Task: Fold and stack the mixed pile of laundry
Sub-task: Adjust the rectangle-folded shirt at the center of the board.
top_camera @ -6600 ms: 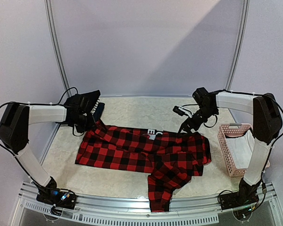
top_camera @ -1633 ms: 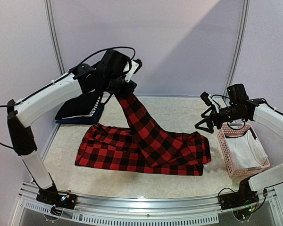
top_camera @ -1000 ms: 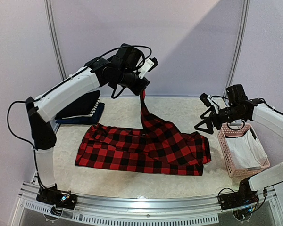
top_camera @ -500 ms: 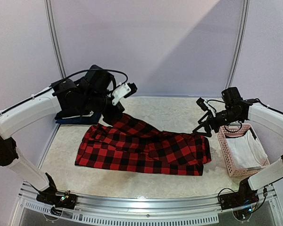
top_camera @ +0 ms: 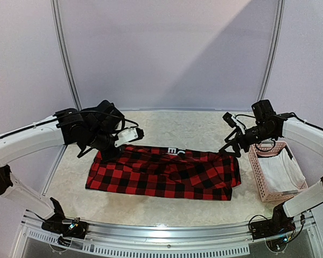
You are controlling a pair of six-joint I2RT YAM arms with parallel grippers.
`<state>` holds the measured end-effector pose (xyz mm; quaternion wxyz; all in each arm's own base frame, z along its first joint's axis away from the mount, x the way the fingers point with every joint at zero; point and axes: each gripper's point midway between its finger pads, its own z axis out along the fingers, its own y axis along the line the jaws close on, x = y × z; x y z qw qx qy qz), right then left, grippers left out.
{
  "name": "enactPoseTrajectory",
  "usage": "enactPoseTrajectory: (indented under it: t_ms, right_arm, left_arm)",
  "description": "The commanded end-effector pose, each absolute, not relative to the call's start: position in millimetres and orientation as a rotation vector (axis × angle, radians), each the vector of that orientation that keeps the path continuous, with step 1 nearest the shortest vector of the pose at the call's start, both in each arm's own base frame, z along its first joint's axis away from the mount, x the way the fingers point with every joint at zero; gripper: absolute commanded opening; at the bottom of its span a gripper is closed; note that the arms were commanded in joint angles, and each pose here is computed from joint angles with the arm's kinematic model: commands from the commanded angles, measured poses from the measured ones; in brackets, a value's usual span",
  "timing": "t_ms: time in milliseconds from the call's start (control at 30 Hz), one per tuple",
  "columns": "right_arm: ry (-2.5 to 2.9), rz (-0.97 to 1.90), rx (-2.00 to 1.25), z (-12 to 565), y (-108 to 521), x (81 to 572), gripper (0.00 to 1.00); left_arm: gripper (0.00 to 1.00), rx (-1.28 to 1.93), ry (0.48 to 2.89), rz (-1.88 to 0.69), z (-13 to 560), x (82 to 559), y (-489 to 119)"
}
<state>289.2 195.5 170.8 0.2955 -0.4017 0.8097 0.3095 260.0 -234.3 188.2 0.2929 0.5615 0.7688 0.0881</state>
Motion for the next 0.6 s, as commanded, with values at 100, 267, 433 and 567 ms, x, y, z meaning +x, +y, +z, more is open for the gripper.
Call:
enactPoseTrajectory:
  t_ms: [100, 267, 433, 567]
  right_arm:
    - [2.158, 0.83, -1.081, 168, 197, 286, 0.99]
    - [2.168, 0.84, -1.086, 166, 198, 288, 0.99]
    - [2.17, 0.851, -1.099, 165, 201, 285, 0.99]
    - [2.178, 0.855, -1.106, 162, 203, 284, 0.99]
  left_arm:
    - [0.17, 0.988, 2.27, 0.272, 207, 250, -186]
    - [0.37, 0.317, 2.388, 0.044, 188, 232, -159]
    - [0.44, -0.119, 2.351, -0.118, 165, 220, -130]
    - [0.49, -0.214, 2.338, -0.183, 152, 221, -124]
